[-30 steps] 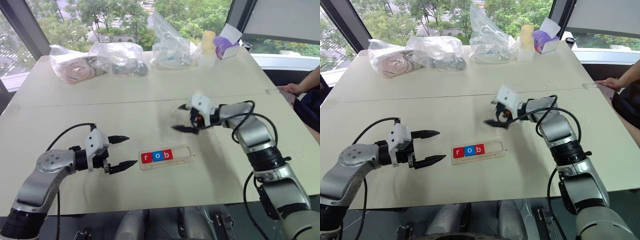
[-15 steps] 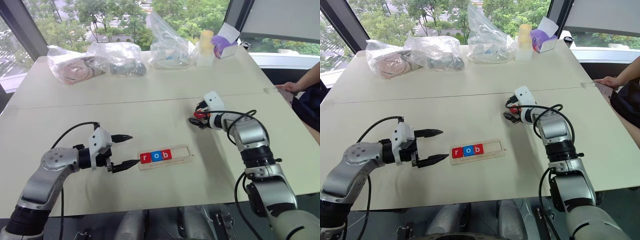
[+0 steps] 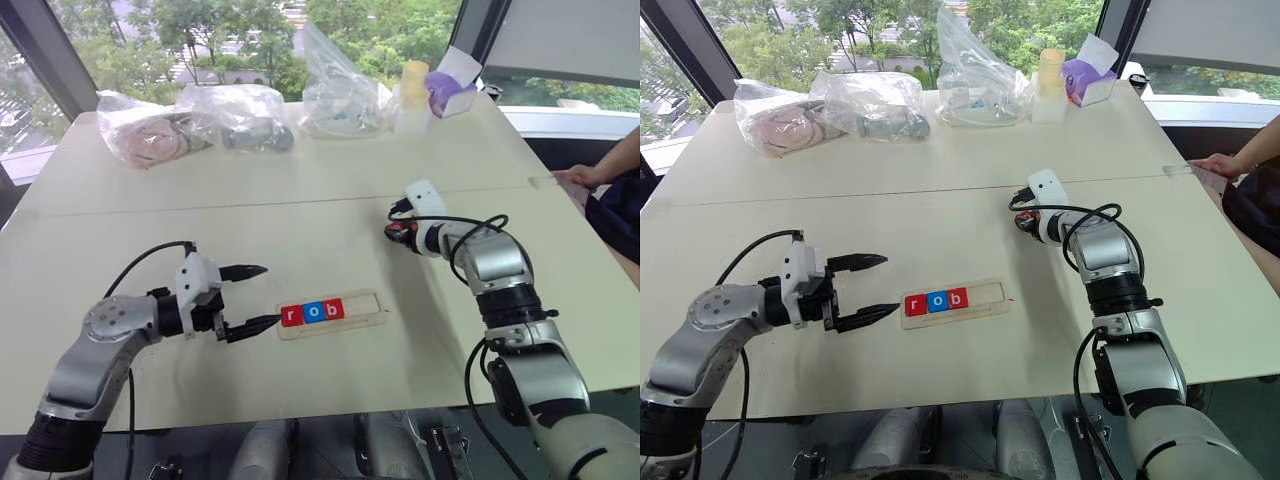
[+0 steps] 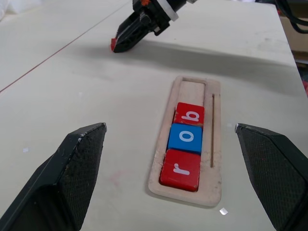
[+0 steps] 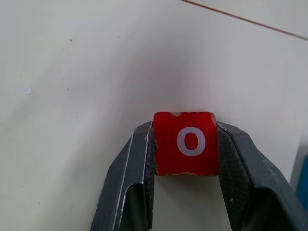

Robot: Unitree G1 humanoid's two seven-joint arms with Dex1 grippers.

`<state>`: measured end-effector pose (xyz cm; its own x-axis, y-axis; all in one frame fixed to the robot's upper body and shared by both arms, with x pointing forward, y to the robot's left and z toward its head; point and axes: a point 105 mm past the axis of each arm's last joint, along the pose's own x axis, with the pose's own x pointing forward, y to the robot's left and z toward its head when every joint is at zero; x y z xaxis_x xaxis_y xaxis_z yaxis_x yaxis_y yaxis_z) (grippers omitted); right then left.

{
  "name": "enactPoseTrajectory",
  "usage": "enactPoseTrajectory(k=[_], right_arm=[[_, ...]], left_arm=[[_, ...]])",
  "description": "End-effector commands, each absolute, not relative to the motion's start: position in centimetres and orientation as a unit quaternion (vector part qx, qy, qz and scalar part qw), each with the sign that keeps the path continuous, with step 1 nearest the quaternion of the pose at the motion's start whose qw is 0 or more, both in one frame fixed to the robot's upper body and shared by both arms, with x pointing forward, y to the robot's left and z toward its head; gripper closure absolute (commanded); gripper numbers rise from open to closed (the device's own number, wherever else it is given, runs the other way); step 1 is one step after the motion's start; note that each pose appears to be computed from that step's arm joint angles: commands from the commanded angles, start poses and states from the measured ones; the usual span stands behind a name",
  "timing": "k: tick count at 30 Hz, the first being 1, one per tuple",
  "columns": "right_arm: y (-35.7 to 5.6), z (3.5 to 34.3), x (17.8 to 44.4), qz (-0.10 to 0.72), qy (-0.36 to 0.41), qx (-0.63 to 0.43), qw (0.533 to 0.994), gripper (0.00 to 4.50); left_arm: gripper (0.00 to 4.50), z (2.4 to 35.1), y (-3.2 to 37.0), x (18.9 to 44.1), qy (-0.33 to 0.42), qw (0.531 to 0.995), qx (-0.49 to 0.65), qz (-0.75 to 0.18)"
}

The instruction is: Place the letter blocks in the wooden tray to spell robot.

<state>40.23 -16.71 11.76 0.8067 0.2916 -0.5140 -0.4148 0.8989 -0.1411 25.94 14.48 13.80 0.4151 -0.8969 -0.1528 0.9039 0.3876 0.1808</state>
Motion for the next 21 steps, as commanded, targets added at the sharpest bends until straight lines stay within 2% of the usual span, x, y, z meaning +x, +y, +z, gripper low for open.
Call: enactPoseTrajectory(k=[1,9,18,19,21], right_arm=[[-17.8,13.2,37.3,0.174,0.25,-0.117,0.945,3.33],[-18.0,11.7,28.4,0.151,0.31,-0.081,0.935,3.33],[-17.4,11.0,26.4,0.149,0.301,-0.066,0.94,3.33],[-17.3,11.0,26.3,0.149,0.301,-0.065,0.94,2.31],[-17.3,11.1,26.3,0.154,0.3,-0.065,0.939,1.43]], left_arm=[[0.0,14.9,14.2,25.7,-0.008,0.828,0.123,-0.547],[0.0,14.5,13.9,25.7,-0.005,0.824,0.115,-0.555],[0.0,14.4,13.3,26.3,-0.005,0.816,0.114,-0.567],[0.0,14.4,13.3,26.4,-0.005,0.816,0.114,-0.567],[0.0,14.4,13.3,26.4,-0.006,0.816,0.114,-0.567]])
